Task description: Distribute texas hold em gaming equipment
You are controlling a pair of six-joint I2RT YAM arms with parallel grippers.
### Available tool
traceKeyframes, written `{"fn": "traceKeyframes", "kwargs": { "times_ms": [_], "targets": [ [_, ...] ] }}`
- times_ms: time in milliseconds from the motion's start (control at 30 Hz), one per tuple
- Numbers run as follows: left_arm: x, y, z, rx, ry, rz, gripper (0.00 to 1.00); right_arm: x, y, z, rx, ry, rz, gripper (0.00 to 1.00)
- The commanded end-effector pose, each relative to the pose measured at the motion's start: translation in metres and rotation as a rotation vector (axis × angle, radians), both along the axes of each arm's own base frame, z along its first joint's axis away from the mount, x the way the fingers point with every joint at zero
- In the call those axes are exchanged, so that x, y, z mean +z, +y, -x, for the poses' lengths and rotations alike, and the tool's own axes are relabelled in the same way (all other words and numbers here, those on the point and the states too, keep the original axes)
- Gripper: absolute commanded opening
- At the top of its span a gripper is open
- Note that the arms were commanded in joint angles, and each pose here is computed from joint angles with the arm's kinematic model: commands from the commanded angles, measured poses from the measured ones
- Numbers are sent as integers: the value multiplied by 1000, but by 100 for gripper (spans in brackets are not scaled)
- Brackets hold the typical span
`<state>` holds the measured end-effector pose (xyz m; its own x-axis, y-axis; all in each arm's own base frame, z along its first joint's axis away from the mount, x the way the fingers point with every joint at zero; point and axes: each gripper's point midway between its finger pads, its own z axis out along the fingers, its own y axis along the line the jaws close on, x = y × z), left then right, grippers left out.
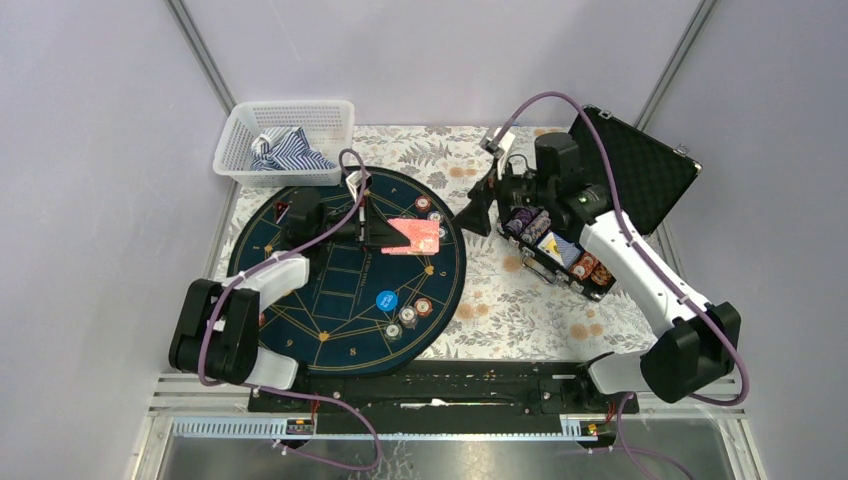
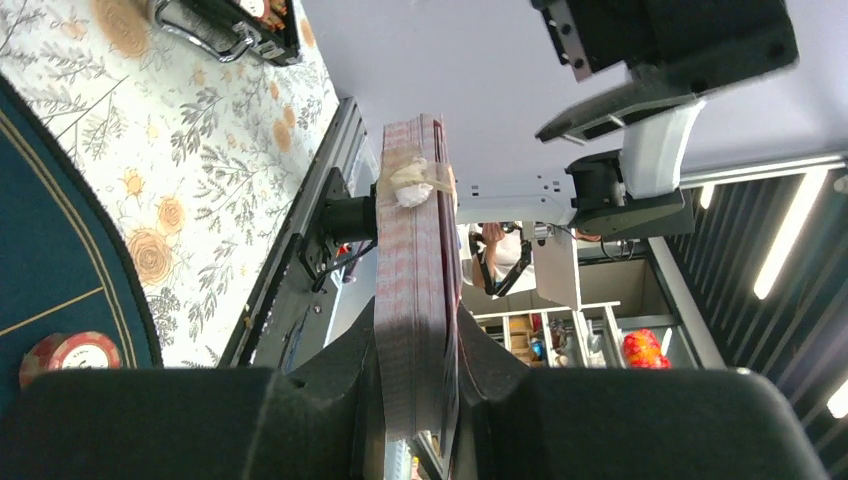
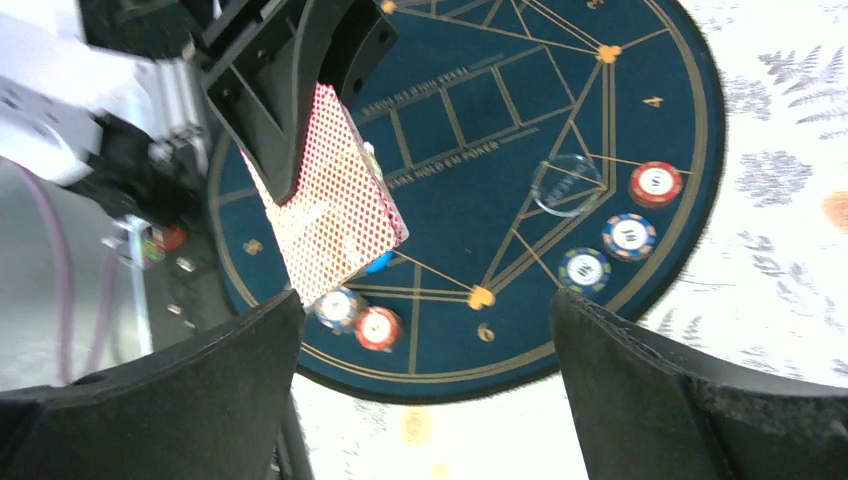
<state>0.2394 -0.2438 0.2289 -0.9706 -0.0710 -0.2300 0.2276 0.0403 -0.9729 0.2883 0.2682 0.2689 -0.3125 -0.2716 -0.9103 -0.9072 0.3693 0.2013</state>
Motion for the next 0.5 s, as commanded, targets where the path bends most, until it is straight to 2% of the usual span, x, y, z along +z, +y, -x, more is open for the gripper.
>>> {"fn": "traceKeyframes", "kwargs": {
  "times_ms": [0,100,233,467],
  "targets": [
    [41,7,17,-38,-223,69,0,15,6,11,15,314,-232,100],
    [50,10,19,-22,-261,94,0,17,3,8,0,438,-366,100],
    [57,10,18,-7,-263,114,0,8,5,12,3,541,-412,100],
    [60,9,15,9,-259,138,0,3,11,12,27,638,-447,100]
  ]
}}
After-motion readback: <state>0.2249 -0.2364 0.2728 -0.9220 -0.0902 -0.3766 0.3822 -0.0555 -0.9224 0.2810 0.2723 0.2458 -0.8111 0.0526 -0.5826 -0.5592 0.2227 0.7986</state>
